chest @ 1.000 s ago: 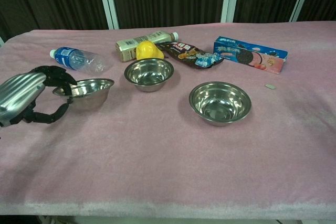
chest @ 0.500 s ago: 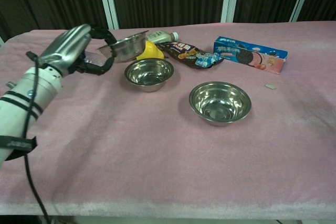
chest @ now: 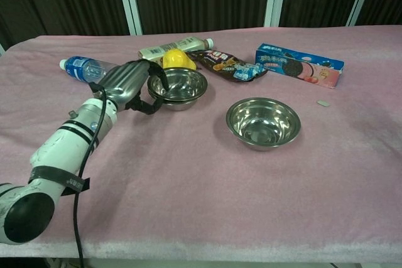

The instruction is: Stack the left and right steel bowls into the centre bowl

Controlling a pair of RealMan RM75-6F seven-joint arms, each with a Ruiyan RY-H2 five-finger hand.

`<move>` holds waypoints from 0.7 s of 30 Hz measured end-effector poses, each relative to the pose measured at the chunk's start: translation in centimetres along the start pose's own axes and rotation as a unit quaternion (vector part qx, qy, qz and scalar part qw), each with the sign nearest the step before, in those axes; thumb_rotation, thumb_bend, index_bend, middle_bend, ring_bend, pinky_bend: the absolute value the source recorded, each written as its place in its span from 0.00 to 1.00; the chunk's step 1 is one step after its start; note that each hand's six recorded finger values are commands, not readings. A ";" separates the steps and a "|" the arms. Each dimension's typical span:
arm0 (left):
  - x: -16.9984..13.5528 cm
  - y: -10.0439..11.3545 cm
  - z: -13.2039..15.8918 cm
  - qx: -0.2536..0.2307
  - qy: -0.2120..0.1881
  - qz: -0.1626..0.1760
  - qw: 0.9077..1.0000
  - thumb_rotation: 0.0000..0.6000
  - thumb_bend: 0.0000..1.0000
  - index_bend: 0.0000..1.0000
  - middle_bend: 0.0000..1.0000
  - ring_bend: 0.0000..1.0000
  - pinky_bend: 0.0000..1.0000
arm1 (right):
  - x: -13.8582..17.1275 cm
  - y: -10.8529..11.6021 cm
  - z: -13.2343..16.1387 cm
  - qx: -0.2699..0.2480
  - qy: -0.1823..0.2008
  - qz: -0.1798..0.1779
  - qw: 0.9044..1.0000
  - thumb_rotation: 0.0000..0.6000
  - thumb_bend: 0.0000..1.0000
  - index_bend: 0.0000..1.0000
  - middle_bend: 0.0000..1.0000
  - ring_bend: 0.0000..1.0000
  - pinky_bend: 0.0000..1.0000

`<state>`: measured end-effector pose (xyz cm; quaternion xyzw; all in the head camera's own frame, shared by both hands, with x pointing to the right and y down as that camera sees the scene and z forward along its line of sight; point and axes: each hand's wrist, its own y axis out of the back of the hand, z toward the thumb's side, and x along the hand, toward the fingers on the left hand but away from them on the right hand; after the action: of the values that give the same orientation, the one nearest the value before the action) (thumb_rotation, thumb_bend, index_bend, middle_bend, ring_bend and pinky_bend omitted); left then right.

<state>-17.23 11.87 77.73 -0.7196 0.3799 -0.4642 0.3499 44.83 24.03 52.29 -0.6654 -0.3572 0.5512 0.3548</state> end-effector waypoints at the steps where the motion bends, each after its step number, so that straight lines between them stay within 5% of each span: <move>1: 0.0 -0.3 0.0 -0.008 0.002 -0.009 1.000 1.00 0.42 0.02 0.00 0.00 0.10 | 0.1 0.1 -0.1 -0.001 -0.001 -0.003 1.000 1.00 0.44 0.06 0.00 0.00 0.00; 14: -2.7 1.9 0.0 -0.043 -0.030 -0.020 0.998 1.00 0.38 0.00 0.00 0.00 0.13 | -0.6 -0.9 0.7 0.013 0.012 0.012 1.000 1.00 0.44 0.06 0.00 0.00 0.00; 21: -8.9 6.9 -6.1 0.005 -0.019 0.005 1.000 1.00 0.38 0.00 0.00 0.00 0.11 | -3.7 -2.5 4.0 0.040 0.072 0.031 0.996 1.00 0.41 0.13 0.00 0.00 0.00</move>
<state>-26.96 15.48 70.18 -0.7244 0.3749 -0.4505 0.3629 40.12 22.35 55.69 -0.6994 -0.2879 0.5266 0.3882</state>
